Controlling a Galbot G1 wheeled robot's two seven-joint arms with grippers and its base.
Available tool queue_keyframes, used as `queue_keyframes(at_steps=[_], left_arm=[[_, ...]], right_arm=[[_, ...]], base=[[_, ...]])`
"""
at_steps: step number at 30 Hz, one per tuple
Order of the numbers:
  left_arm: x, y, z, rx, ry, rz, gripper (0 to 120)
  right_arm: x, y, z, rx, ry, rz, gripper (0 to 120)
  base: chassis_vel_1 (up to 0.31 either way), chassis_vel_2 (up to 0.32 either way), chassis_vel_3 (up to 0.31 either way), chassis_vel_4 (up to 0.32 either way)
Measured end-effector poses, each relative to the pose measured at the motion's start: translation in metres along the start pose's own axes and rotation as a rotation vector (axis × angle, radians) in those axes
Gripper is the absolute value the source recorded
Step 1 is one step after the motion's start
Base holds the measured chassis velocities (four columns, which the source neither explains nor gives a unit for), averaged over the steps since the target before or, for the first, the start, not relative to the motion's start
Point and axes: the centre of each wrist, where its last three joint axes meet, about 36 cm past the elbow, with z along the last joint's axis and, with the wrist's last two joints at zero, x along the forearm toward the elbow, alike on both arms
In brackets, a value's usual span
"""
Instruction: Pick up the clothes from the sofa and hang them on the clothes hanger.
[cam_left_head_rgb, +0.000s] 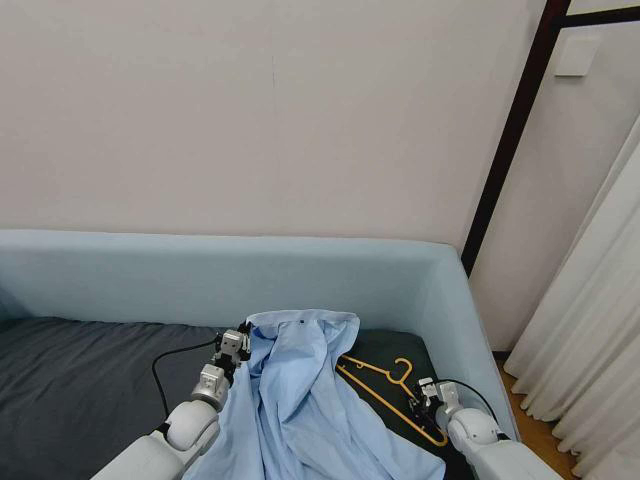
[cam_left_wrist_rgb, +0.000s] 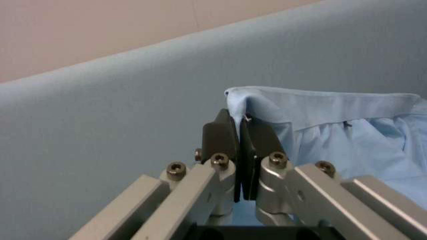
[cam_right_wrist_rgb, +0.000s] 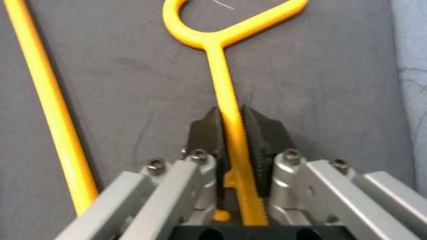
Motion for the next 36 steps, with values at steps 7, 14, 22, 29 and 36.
queue_keyframes(at_steps=[7,14,22,29,36], left_arm=[[0.001,0.000,-0.001,-0.001,-0.001,0.003,0],[0.002,0.001,-0.003,-0.002,-0.003,0.004,0],[0.000,0.008,-0.003,-0.004,-0.006,-0.015,0],[0.004,0.010,-0.003,-0.008,-0.006,-0.010,0],[0.000,0.003,-0.013,0.002,-0.014,0.013,0]], right_arm=[[0.001,0.001,-0.002,-0.019,0.010,0.001,4],[0.006,0.000,-0.007,-0.035,-0.012,0.052,4],[0.029,-0.002,-0.043,-0.174,-0.133,0.038,4],[0.064,0.012,-0.082,-0.155,-0.276,0.025,4],[0.097,0.019,-0.071,0.086,-0.390,0.096,4]], base=[[0.000,0.000,0.000,0.000],[0.000,0.000,0.000,0.000],[0.000,0.000,0.000,0.000],[0.000,0.000,0.000,0.000],[0.000,0.000,0.000,0.000]])
